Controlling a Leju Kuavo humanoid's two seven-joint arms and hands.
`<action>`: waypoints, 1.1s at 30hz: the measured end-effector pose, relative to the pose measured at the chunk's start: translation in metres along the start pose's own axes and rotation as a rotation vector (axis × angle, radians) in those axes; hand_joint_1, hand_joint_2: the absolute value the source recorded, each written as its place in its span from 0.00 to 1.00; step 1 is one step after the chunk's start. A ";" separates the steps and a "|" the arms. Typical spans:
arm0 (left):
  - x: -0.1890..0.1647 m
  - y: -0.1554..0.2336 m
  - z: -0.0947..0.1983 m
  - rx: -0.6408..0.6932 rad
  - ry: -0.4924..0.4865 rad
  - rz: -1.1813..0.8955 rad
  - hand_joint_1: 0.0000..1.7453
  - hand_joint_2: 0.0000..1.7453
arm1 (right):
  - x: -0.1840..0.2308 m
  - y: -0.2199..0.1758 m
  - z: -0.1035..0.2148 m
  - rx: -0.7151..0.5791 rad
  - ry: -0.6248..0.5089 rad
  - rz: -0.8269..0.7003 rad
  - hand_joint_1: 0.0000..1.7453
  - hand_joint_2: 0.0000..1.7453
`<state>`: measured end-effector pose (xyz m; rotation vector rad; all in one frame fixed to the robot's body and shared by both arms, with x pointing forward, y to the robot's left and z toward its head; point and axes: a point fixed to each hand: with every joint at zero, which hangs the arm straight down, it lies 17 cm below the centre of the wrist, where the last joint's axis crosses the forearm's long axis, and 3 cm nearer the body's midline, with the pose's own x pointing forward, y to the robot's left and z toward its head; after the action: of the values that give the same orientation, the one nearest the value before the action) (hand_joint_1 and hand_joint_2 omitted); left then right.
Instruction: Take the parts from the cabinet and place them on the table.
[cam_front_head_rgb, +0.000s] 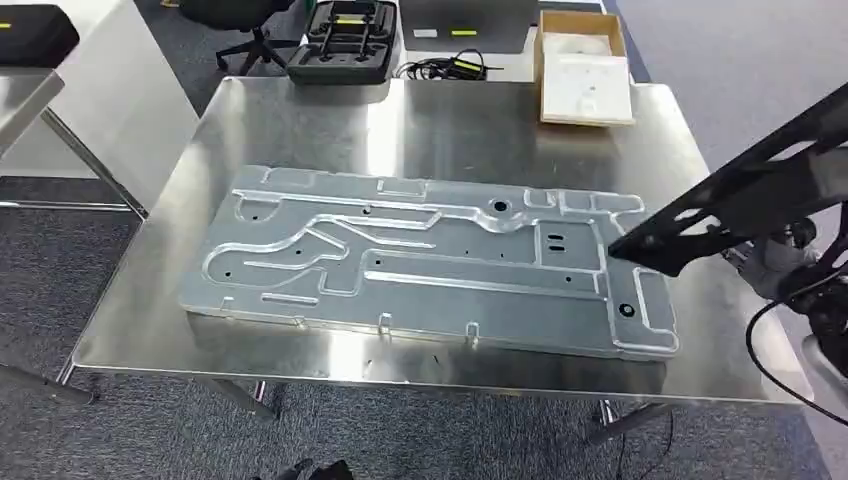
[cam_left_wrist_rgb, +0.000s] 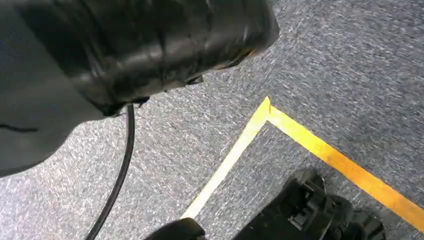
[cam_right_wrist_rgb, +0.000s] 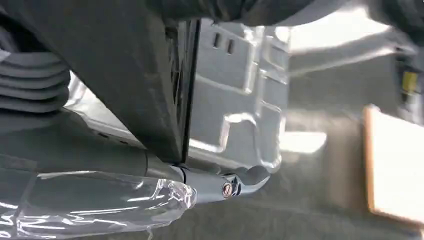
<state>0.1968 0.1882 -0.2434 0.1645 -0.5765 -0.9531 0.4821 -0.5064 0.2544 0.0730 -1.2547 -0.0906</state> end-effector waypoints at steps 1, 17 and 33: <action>0.000 -0.001 0.000 -0.002 -0.004 0.003 0.00 0.00 | 0.004 -0.002 0.001 -0.006 -0.002 0.014 0.00 0.00; -0.001 -0.011 0.003 -0.023 -0.013 0.011 0.00 0.00 | 0.018 0.030 0.016 0.081 -0.038 0.445 0.00 0.00; 0.003 -0.022 0.005 -0.064 -0.029 -0.001 0.00 0.00 | -0.020 0.133 0.039 0.411 0.046 0.631 0.00 0.00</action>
<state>0.1792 0.1732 -0.2460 0.0942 -0.5724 -0.9753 0.4426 -0.3719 0.2621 0.0312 -1.1847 0.7112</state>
